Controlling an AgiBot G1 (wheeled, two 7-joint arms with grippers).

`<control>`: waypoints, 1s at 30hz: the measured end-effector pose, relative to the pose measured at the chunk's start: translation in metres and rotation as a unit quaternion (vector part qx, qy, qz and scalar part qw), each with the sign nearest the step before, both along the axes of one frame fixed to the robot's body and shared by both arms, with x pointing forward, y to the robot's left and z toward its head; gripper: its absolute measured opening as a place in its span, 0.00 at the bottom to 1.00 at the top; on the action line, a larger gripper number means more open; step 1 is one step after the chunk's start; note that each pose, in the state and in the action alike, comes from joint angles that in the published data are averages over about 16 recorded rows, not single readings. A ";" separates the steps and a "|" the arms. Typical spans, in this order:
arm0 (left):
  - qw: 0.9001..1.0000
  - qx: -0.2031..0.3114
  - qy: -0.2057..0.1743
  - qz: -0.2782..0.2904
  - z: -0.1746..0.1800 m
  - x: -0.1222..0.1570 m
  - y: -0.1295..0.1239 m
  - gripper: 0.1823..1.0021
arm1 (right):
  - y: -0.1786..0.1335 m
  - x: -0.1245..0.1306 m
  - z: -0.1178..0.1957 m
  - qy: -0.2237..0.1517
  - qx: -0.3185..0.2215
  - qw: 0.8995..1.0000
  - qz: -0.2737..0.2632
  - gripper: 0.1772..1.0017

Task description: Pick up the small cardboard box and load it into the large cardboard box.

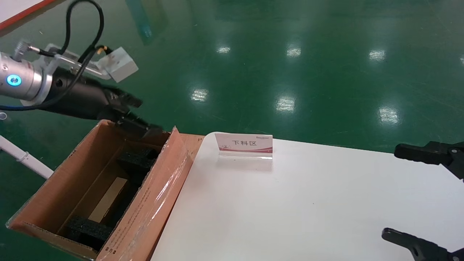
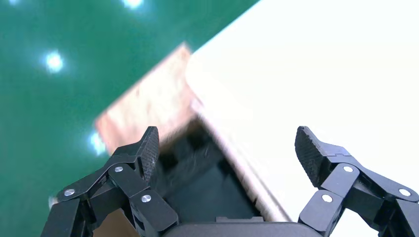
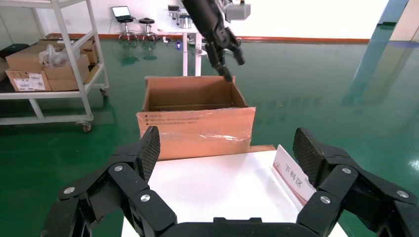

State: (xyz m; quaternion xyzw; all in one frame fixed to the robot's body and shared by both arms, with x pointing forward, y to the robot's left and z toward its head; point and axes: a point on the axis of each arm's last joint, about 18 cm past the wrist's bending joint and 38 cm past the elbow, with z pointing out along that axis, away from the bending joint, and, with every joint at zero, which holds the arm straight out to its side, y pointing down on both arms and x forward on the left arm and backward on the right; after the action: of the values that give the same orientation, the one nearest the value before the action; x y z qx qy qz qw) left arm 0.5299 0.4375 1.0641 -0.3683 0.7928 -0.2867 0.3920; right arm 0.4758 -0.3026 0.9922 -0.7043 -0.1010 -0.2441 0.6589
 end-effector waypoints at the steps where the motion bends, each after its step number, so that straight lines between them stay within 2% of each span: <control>1: 1.000 -0.002 -0.007 -0.011 0.002 -0.002 -0.005 1.00 | 0.000 0.000 0.000 0.000 0.000 1.000 0.000 1.00; 7: 0.997 -0.008 -0.031 -0.066 0.010 -0.007 -0.030 1.00 | 0.000 0.000 0.000 0.000 0.000 1.000 0.000 1.00; 16: 0.988 -0.011 -0.028 -0.155 0.004 -0.002 -0.070 1.00 | 0.000 0.000 0.000 0.000 0.000 1.000 0.000 1.00; 23: 0.972 -0.020 -0.023 -0.233 -0.006 0.001 -0.103 1.00 | 0.000 0.000 0.000 0.000 0.000 1.000 0.000 1.00; 30: 0.951 -0.037 -0.026 -0.307 -0.017 -0.001 -0.129 1.00 | 0.000 0.000 0.000 0.000 0.000 1.000 0.000 1.00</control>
State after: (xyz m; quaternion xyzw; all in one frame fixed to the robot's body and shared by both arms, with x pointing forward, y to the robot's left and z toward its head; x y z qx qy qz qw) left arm 0.5285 0.3085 1.0473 -0.1140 0.8455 -0.4323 0.2918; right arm 0.4760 -0.3028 0.9922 -0.7043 -0.1008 -0.2444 0.6589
